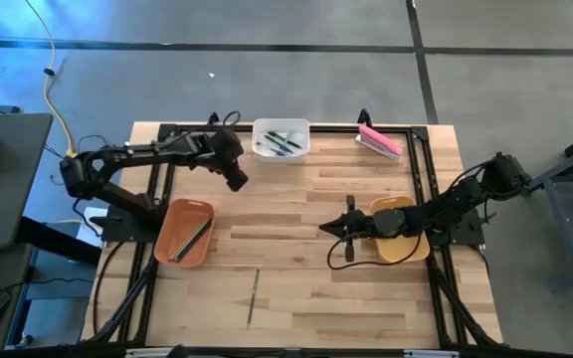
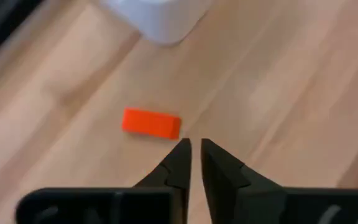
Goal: Sort crayons/erasers/pens/pencils in bins
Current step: Put the orange eraser into the yellow bin
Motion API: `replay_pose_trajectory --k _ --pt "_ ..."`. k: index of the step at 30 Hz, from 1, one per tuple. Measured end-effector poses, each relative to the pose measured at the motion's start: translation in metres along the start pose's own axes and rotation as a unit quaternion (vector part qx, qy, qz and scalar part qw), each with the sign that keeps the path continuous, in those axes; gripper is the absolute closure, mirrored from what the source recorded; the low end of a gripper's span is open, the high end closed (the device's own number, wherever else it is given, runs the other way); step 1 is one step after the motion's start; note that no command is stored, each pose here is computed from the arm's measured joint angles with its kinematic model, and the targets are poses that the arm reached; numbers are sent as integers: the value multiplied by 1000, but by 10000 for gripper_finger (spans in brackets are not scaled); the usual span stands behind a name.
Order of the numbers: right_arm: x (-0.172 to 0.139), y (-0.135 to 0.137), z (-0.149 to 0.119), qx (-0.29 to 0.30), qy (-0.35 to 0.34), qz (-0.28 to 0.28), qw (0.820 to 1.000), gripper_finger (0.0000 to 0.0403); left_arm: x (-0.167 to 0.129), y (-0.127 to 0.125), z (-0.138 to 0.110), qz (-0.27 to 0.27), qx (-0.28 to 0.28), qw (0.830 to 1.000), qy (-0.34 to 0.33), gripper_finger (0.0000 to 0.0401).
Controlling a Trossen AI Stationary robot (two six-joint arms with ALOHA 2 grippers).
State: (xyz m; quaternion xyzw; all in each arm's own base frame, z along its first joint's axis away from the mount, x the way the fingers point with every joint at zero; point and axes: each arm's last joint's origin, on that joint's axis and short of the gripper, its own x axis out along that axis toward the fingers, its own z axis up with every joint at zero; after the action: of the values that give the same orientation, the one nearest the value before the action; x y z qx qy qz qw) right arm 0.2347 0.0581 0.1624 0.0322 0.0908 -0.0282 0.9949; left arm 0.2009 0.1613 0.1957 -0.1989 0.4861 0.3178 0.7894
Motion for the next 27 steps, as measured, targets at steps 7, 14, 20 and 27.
replay_pose_trajectory --k 7,14,20,27 --pt "0 0 0 0 0 0 1000 403 27 -4 -16 28 -174 978 -109 289" --pt "0 0 0 0 1 0 1000 403 33 -17 -34 132 -255 942 -173 218" --pt "0 0 -1 -7 4 0 1000 403 40 -29 -42 126 -300 924 -201 199" --pt "0 0 -1 -7 4 0 1000 403 63 -42 -54 168 -326 909 -199 199"
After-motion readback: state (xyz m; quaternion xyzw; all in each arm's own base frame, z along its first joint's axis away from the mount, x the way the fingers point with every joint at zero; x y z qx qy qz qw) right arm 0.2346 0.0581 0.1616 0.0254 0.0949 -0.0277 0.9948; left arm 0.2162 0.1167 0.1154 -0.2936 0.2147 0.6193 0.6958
